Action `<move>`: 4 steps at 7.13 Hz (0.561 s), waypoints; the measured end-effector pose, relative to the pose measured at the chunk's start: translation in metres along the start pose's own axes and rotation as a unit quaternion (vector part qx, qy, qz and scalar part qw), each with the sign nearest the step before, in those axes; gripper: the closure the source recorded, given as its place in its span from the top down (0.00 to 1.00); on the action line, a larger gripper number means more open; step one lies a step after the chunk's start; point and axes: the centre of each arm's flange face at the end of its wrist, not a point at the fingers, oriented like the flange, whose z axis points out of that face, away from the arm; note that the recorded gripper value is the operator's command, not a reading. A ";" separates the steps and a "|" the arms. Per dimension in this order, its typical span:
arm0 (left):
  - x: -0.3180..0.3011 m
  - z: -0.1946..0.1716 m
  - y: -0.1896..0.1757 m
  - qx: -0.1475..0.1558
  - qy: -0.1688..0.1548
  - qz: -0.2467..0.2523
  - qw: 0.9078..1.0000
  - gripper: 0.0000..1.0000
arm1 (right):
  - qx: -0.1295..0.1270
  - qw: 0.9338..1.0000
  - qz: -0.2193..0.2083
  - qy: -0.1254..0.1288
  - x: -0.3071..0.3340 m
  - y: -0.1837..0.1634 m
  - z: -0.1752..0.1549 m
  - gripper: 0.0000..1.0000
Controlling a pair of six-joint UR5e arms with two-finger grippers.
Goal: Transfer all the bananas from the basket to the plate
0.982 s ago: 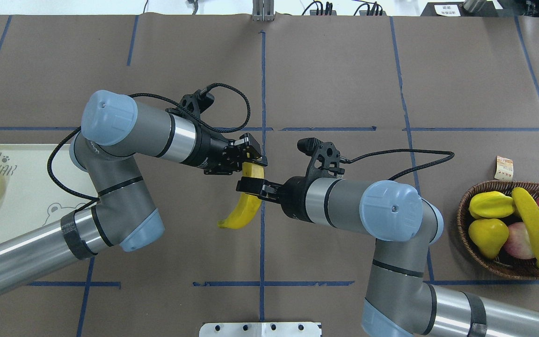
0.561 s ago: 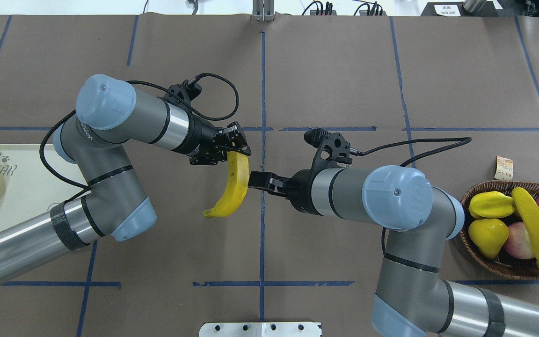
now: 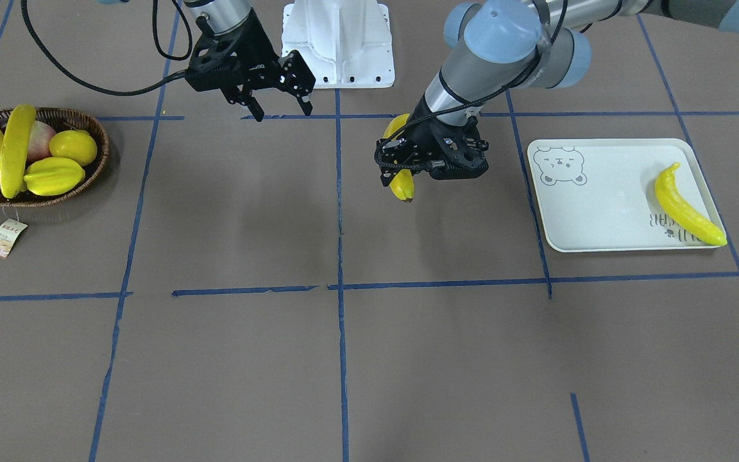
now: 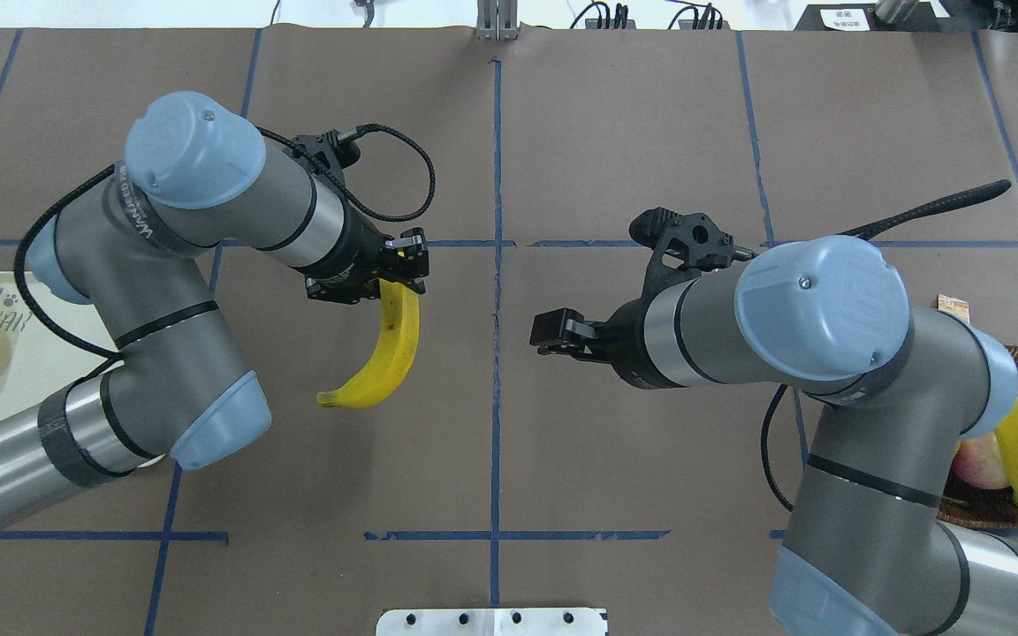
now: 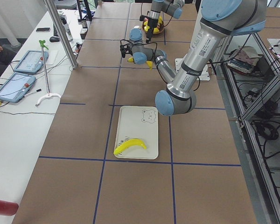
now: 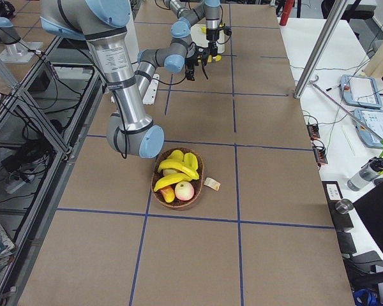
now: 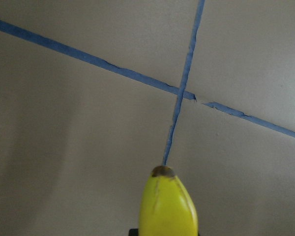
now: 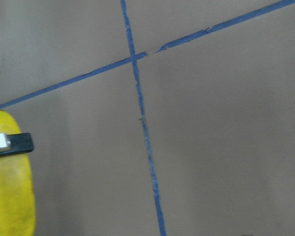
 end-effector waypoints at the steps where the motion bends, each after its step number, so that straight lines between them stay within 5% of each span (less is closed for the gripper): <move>1: -0.009 -0.019 0.007 0.007 -0.053 0.025 0.998 0.00 | -0.007 0.999 -0.016 0.033 0.016 -0.009 -0.009 0.99; 4: -0.055 -0.067 0.023 0.007 -0.194 0.095 0.976 0.00 | -0.043 0.989 -0.079 0.120 0.083 -0.057 -0.034 0.99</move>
